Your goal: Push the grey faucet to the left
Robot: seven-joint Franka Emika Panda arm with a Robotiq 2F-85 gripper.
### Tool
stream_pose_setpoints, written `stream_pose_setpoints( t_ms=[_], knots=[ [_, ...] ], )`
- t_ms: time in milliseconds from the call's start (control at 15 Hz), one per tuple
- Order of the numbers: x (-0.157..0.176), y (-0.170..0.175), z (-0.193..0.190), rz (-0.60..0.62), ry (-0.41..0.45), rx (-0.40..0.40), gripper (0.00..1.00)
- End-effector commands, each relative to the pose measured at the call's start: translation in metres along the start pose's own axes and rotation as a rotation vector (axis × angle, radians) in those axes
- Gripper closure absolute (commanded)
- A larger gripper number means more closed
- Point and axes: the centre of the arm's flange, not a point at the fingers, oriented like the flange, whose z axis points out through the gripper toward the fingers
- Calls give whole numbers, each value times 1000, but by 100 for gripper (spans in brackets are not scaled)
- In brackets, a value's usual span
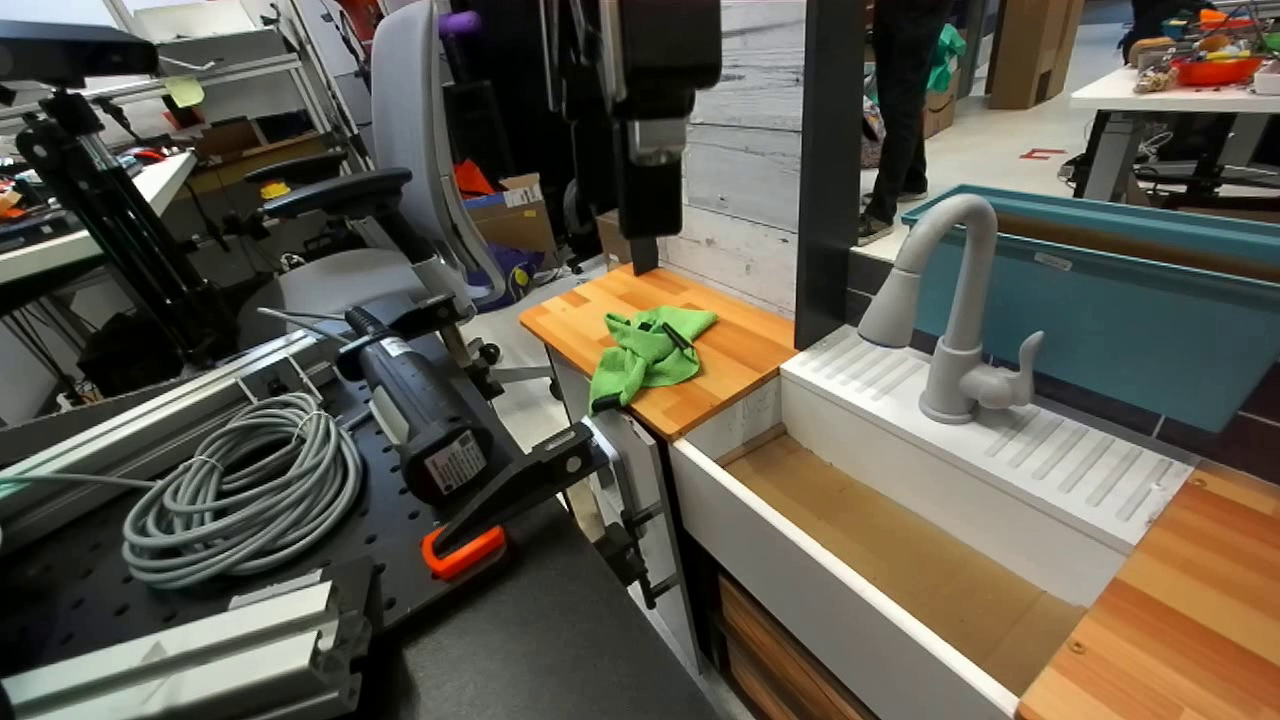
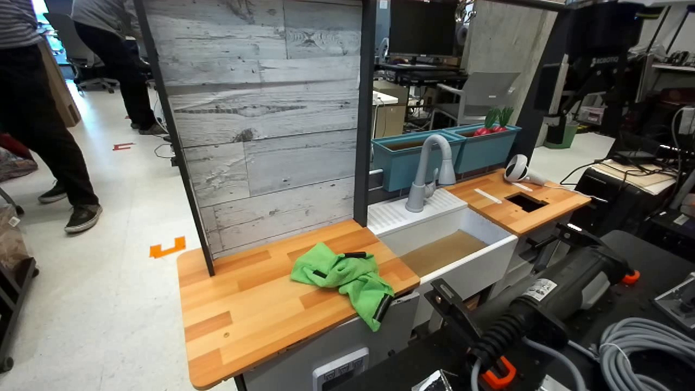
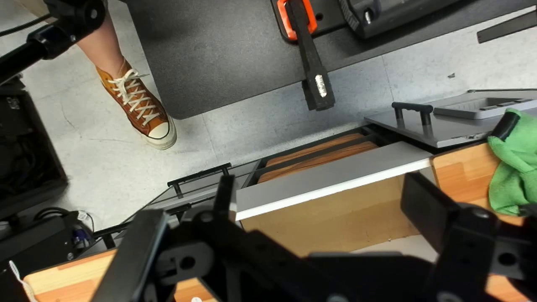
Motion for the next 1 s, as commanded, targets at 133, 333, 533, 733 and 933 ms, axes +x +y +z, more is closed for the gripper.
stream_pose_setpoints(
  t_ms=[133,333,533,733,933],
  knots=[
    [0,0,0,0,0,0,0],
    [0,0,0,0,0,0,0],
    [0,0,0,0,0,0,0],
    [23,-1,-11,23,68,9,0],
    [57,-4,-41,43,159,35,0]
  ],
)
